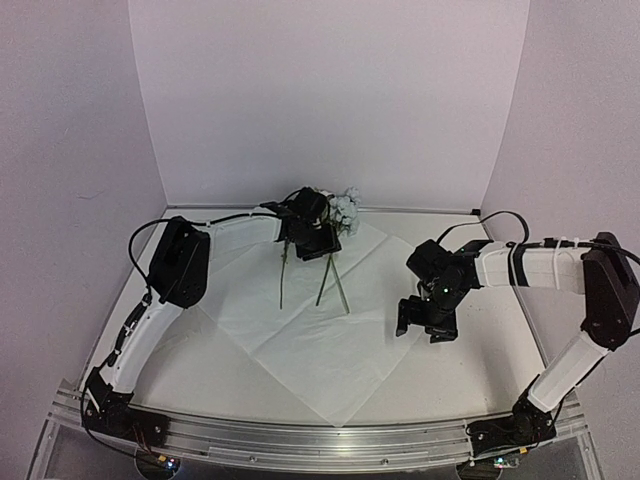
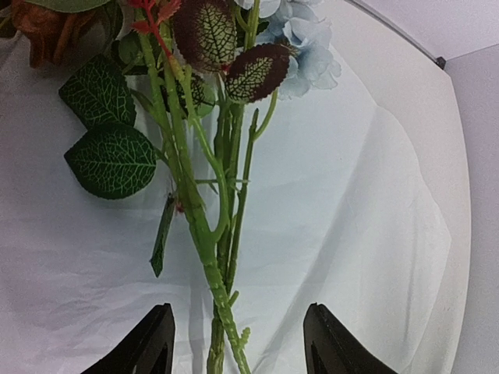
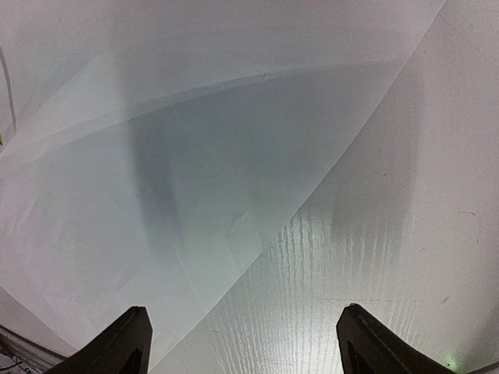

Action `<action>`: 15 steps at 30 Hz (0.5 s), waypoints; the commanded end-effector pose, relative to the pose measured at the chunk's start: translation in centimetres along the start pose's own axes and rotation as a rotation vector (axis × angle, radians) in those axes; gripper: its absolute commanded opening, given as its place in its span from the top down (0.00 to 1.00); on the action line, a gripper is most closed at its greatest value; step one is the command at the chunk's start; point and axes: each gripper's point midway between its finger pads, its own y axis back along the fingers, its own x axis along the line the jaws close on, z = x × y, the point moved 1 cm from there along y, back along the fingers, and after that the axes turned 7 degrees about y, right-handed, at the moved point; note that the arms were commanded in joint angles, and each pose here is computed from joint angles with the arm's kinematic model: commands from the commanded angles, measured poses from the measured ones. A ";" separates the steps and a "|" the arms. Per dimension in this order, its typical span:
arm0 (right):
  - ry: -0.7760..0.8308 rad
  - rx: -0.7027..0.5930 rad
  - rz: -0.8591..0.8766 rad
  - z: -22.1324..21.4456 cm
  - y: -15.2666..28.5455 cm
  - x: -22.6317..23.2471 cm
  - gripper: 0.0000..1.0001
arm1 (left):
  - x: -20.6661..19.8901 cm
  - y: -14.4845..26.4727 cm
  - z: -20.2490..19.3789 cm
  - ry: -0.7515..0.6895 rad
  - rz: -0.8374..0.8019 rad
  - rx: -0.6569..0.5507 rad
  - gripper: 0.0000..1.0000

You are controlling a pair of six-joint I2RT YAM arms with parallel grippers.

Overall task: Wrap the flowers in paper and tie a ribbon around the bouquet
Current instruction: Place the fake flower on the flattened wrapping paper, then adjust the fake flower with the flattened wrapping paper.

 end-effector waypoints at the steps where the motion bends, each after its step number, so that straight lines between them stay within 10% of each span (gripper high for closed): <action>1: 0.008 -0.005 -0.023 0.5 -0.1 -0.4 0.15 | -6.7 8.0 3.9 -0.051 -0.166 -0.111 0.40; 7: 0.019 -0.001 -0.023 0.5 -0.1 -0.7 0.16 | -5.8 12.9 4.6 -0.086 -0.095 -0.186 0.43; 15: 0.044 -0.016 -0.008 0.5 0.3 -0.8 0.16 | 5.0 12.2 5.7 -0.062 0.225 -0.209 0.47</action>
